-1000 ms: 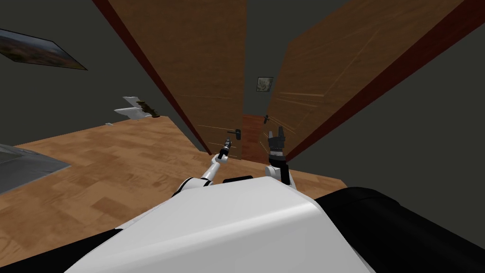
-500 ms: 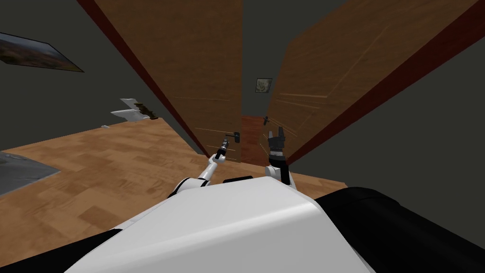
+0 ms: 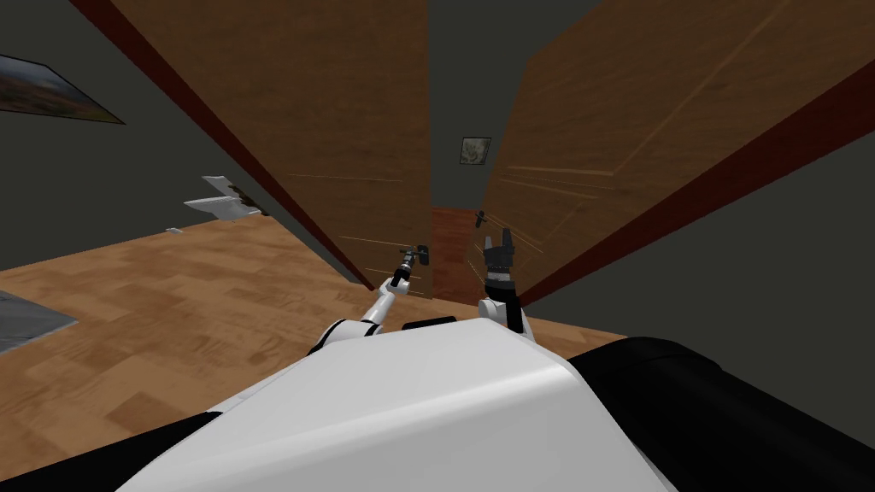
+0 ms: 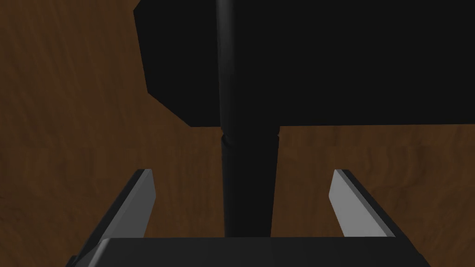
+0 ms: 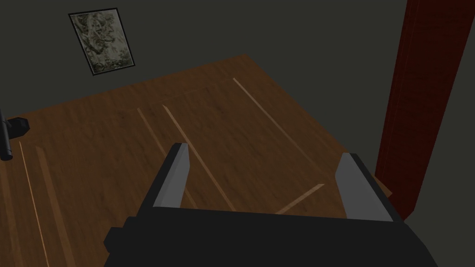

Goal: Push the door open

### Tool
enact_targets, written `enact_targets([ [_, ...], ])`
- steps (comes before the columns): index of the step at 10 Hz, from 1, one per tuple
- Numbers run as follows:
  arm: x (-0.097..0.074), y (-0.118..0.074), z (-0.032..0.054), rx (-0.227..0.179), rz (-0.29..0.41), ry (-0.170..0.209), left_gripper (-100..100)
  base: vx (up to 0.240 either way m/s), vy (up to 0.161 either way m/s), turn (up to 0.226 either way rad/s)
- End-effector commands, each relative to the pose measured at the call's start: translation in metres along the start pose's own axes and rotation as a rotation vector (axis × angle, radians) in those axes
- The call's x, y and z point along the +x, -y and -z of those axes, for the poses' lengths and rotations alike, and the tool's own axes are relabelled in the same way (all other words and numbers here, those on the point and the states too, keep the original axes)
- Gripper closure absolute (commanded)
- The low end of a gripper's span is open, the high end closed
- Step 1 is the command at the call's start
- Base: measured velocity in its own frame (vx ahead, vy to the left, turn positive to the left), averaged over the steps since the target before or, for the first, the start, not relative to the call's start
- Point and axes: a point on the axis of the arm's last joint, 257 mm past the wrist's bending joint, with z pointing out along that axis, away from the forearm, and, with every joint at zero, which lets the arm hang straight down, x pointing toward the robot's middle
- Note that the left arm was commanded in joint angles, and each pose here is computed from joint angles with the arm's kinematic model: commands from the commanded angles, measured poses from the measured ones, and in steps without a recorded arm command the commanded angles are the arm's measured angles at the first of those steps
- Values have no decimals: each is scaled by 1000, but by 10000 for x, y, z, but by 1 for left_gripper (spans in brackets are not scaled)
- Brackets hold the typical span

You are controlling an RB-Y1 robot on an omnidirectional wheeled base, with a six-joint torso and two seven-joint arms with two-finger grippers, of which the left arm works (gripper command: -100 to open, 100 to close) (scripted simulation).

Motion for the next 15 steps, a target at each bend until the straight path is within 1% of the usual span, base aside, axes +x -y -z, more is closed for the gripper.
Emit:
enact_targets([
  [1, 0, 0, 0, 0, 0, 0, -100, 70, -13, -3],
  [2, 0, 0, 0, 0, 0, 0, 100, -9, 0, 5],
  [7, 0, 0, 0, 0, 0, 0, 100, -6, 2, -4],
  [8, -177, 26, -2, 4, -11, 23, 100, 84, -80, 22],
  [9, -217, 24, 2, 3, -13, 28, 100, 162, -123, 60],
  [11, -385, 18, 22, 1, -21, 52, 100, 154, -104, 38],
  [12, -385, 18, 22, 1, -21, 52, 100, 122, -71, 16],
  [13, -524, 16, 40, 0, -27, 72, 100, 118, -96, 27],
  [14, -620, 15, 53, -1, -30, 87, 100, 169, -143, 28],
  [15, -668, 14, 61, -1, -31, 95, 100, 163, -146, 75],
])
